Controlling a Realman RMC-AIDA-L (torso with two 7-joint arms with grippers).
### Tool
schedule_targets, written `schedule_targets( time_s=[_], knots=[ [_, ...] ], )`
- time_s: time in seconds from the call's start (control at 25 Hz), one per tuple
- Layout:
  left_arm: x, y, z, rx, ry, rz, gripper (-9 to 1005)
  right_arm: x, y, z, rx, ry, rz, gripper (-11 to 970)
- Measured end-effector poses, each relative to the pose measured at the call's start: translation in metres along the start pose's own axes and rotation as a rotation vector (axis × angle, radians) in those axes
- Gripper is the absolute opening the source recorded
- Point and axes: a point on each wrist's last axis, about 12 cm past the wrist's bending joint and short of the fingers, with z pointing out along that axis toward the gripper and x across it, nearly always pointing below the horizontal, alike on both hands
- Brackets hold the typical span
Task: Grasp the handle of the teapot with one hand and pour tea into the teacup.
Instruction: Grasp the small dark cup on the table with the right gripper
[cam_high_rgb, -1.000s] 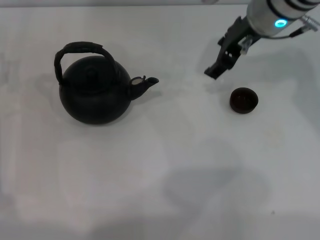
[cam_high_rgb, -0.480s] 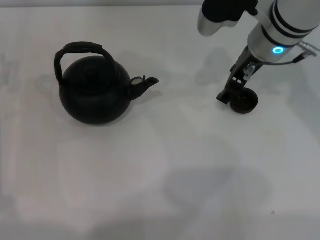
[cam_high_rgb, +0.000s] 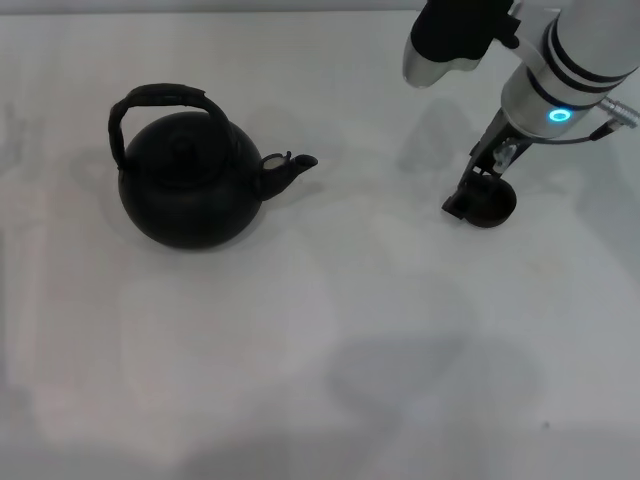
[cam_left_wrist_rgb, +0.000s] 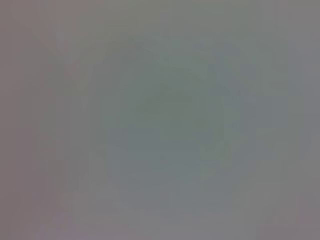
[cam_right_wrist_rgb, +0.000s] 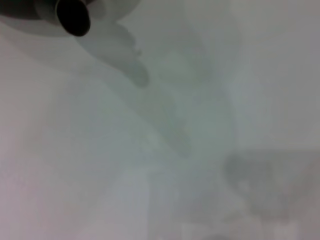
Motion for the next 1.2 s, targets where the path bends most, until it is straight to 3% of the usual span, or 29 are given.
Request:
schedule_targets(
  time_s=[0.88,1.12,1.2],
  knots=[
    [-0.003,-0.003,0.005,0.006,-0.013,-0.003,893,0.012,0.000,0.006,-0.019,0.060,0.014,848],
    [-0.003,-0.002,0.005,-0.003,-0.015,-0.010,893,0.006,0.003,0.001,-0.021,0.068,-0.010,727],
    [-0.003,-0.002,0.005,-0.003,-0.015,-0.011,892,0.003,0.003,-0.001,-0.019,0.060,-0.015,727]
  ],
)
